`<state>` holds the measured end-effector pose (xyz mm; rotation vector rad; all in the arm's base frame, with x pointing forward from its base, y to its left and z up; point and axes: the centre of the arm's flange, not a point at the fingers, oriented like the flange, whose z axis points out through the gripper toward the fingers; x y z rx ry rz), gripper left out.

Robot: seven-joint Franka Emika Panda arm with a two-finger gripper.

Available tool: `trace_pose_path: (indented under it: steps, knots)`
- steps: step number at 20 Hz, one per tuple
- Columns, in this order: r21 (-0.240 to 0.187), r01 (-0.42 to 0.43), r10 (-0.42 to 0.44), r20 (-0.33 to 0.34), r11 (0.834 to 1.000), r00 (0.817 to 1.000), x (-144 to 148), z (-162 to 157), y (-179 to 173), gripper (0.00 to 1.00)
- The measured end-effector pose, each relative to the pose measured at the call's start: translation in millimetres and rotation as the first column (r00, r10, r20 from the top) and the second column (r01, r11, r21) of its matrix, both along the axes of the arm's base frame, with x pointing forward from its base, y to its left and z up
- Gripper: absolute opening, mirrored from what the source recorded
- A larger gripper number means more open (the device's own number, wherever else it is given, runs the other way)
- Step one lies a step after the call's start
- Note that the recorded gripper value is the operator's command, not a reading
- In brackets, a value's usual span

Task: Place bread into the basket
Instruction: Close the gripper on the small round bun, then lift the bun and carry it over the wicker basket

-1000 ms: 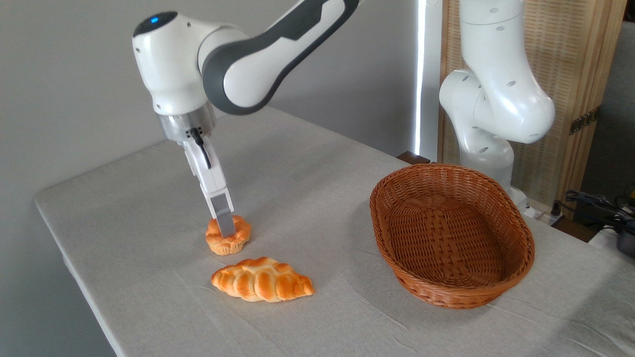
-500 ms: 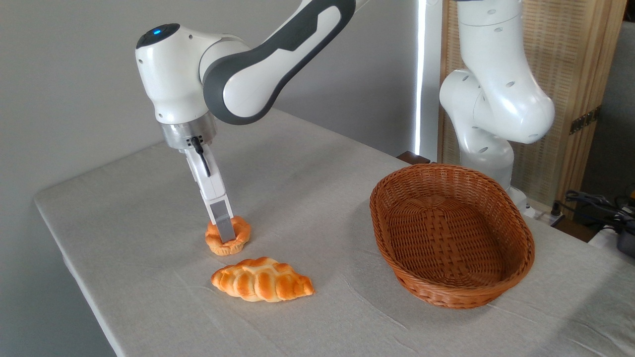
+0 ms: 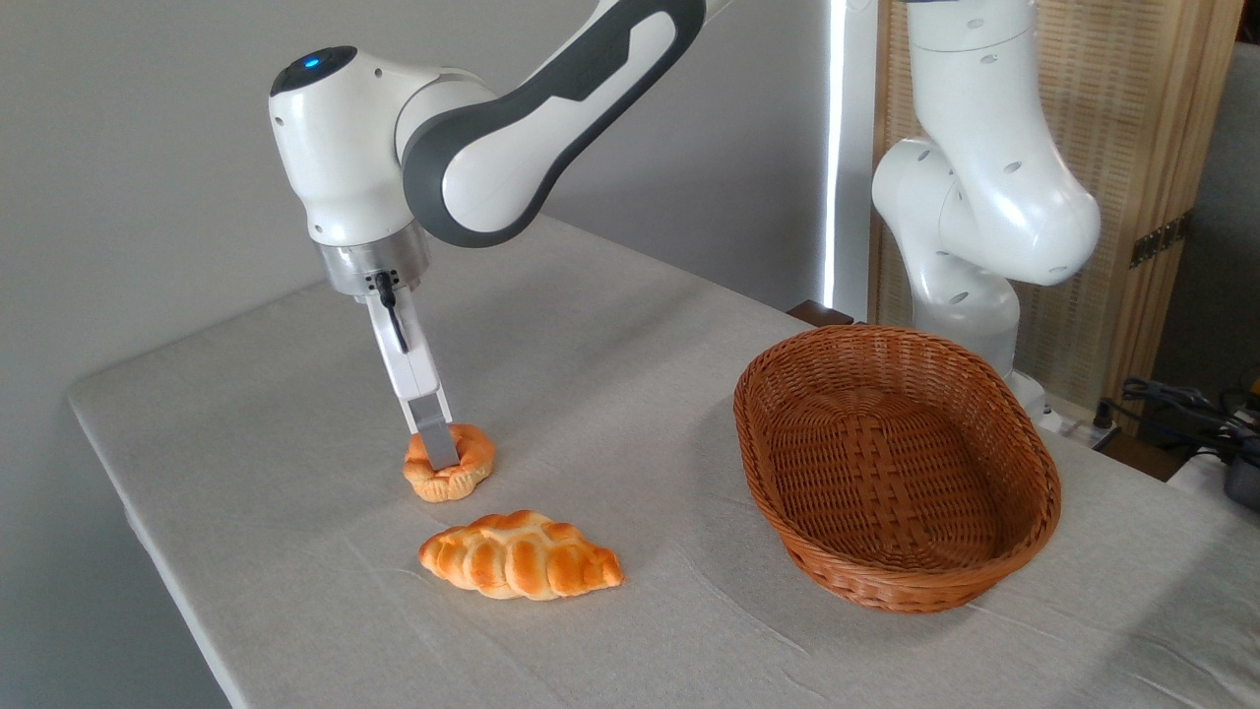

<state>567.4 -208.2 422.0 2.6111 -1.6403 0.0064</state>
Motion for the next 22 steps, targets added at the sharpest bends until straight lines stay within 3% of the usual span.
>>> trace_pose_path:
  steps: [5,13,22]
  knots:
    - [-0.007,-0.007,0.007,0.034,1.0,0.999,1.6,19.5,3.2,0.01]
    - [-0.005,-0.006,0.007,0.032,1.0,0.999,-0.2,29.0,3.6,0.01]
    - [0.015,-0.069,0.069,0.022,0.997,0.997,2.0,105.4,44.8,0.01]
